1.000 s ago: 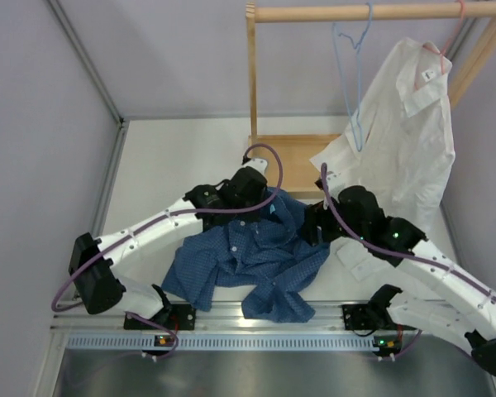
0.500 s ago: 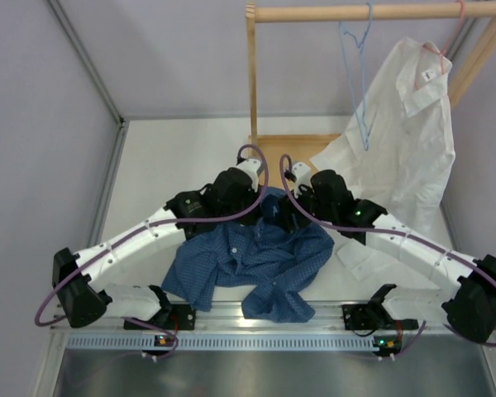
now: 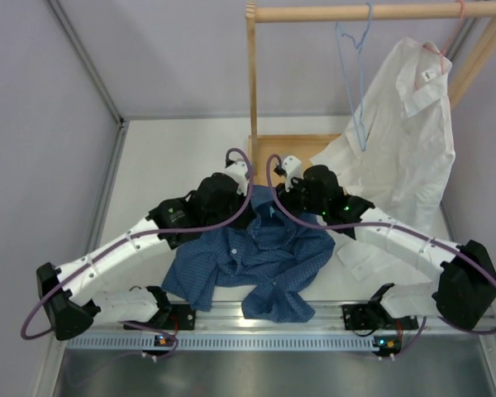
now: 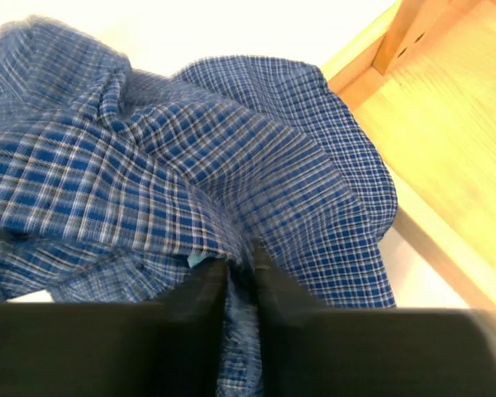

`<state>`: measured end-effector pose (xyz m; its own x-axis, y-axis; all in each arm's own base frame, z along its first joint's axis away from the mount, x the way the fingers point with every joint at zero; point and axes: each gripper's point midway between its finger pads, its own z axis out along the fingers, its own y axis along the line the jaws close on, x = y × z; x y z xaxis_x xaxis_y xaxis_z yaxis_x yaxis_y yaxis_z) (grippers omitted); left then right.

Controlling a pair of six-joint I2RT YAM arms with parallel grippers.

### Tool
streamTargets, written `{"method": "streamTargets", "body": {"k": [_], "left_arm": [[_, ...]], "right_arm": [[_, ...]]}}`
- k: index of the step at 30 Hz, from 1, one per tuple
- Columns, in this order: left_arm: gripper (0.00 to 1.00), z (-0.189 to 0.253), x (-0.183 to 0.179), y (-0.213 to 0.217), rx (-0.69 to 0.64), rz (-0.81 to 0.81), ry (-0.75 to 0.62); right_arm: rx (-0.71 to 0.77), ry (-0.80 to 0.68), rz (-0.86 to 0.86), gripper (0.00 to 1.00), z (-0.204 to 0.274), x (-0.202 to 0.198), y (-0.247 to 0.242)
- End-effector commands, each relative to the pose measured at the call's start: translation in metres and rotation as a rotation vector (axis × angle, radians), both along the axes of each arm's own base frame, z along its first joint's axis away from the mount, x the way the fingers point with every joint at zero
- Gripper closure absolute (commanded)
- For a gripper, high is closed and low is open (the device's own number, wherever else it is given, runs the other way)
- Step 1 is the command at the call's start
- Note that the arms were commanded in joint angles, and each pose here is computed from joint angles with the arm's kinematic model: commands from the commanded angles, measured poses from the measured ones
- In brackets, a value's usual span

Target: Place the shirt on the hanger

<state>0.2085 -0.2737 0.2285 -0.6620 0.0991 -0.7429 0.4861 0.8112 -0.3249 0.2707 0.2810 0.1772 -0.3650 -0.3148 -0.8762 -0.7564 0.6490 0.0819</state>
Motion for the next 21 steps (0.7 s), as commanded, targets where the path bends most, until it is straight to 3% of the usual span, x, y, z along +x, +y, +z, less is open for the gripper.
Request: {"method": "streamTargets", "body": {"k": [1,4,5,7,8,12,21], "left_arm": [[1.00,0.024,0.011,0.010,0.007,0.035,-0.089],[1.00,0.024,0.025,0.022,0.121,0.072,-0.135],[0.94,0.030,0.033,0.027,0.145,0.104,-0.166],[0.83,0.034,0.035,0.021,0.147,0.073,-0.182],[0.66,0.037,0.031,0.010,0.113,0.025,-0.177],[0.22,0.041,0.032,-0.019,0.035,-0.047,-0.204],[0.02,0.038,0.001,-0.065,0.039,-0.103,-0.422]], "right_arm": [[0.023,-0.069,0.047,1.00,0.019,0.015,0.015],[-0.080,-0.103,-0.183,1.00,0.034,0.042,-0.022],[-0.149,-0.092,-0.295,1.00,0.034,0.047,-0.050],[-0.104,-0.044,-0.378,1.00,0.051,0.049,-0.062],[-0.119,0.004,-0.382,1.00,0.048,0.043,-0.071],[-0.088,0.064,-0.303,1.00,0.062,0.032,-0.060],[-0.054,0.156,-0.303,1.00,0.063,0.034,-0.064]]}}
